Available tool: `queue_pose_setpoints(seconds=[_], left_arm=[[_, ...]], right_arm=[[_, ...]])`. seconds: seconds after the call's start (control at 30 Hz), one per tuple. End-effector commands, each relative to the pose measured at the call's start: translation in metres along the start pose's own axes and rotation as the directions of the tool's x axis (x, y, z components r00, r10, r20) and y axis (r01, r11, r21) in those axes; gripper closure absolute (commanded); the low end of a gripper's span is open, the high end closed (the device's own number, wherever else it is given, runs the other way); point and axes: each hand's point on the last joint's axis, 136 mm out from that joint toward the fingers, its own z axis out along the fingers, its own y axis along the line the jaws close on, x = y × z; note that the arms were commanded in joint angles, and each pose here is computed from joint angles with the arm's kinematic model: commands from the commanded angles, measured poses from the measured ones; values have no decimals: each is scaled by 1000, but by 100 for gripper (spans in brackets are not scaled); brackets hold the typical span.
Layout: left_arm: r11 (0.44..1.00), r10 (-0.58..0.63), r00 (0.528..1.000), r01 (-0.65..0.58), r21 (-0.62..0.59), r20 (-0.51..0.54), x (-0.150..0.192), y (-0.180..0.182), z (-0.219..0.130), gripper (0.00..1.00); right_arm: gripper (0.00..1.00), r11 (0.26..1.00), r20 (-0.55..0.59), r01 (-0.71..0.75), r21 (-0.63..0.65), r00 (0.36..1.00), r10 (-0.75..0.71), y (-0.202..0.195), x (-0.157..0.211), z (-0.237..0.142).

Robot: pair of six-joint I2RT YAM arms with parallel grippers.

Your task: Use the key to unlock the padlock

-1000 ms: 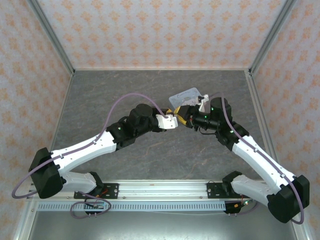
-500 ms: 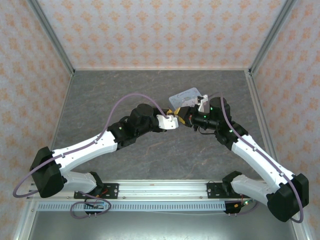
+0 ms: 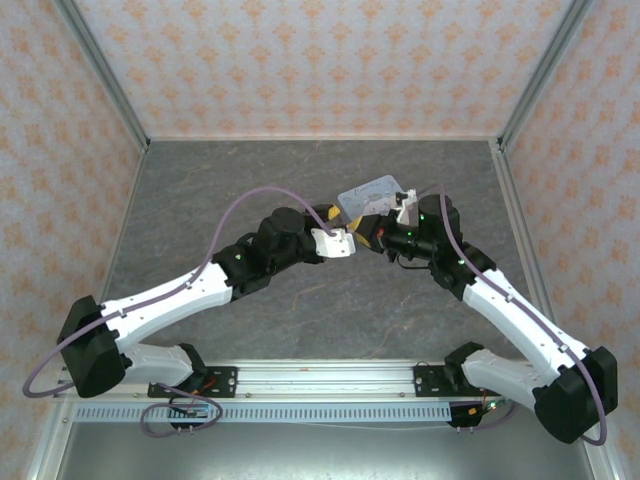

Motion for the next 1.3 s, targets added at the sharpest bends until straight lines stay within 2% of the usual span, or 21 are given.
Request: queue_pose_setpoints(seconds=[0.0,0.07,0.13,0.23,0.27,0.33,0.37,0.43,0.5,0.6,0.7,0.87,0.93,1.13,1.27], left_arm=[[991,-112,992,115,-71,49,-7,21,-26,36],[971,-214,974,221,-89,79,-6,31,-39,32],[931,-339,934,350,-104,108,-5,42,-50,26],[815,-549,822,567,-123,152,-3,63,-66,23],[757,-620,765,641,-125,173,-2,70,-69,22],[632,-735,641,766,-119,222,-1,83,-75,20],[549,-790,558,828,-112,255,0,90,-78,19],[367,-875,375,926,-85,306,4,101,-82,18],[178,-924,169,984,-4,344,4,107,-84,17],[-15,-941,-57,992,127,334,-6,112,-82,24],[-132,-940,-204,957,260,272,-26,116,-77,26],[-262,-916,-370,845,465,157,-64,126,-70,30],[-295,-908,-404,802,520,108,-75,127,-67,32],[-302,-916,-396,779,550,57,-95,119,-57,34],[-298,-927,-374,787,540,34,-98,114,-51,40]], right_arm=[[100,994,83,102,-32,992,-99,19,-8,-14],[100,990,116,132,-49,985,-126,24,-11,-18],[100,983,150,162,-84,978,-148,31,-14,-21],[100,965,221,217,-149,958,-182,44,-20,-28],[100,955,247,240,-174,949,-194,49,-22,-31],[100,934,300,282,-220,930,-210,59,-26,-38],[100,923,327,301,-240,920,-215,63,-28,-41],[100,905,372,329,-271,903,-216,69,-31,-46],[100,881,398,355,-313,891,-218,77,-32,-50],[100,845,415,390,-365,881,-228,90,-30,-55],[100,821,428,418,-389,871,-241,98,-28,-59],[100,794,443,431,-428,866,-232,107,-25,-65],[100,786,443,435,-439,866,-231,109,-23,-66],[100,784,436,431,-447,870,-229,112,-19,-64],[100,782,435,425,-455,873,-221,113,-20,-64]])
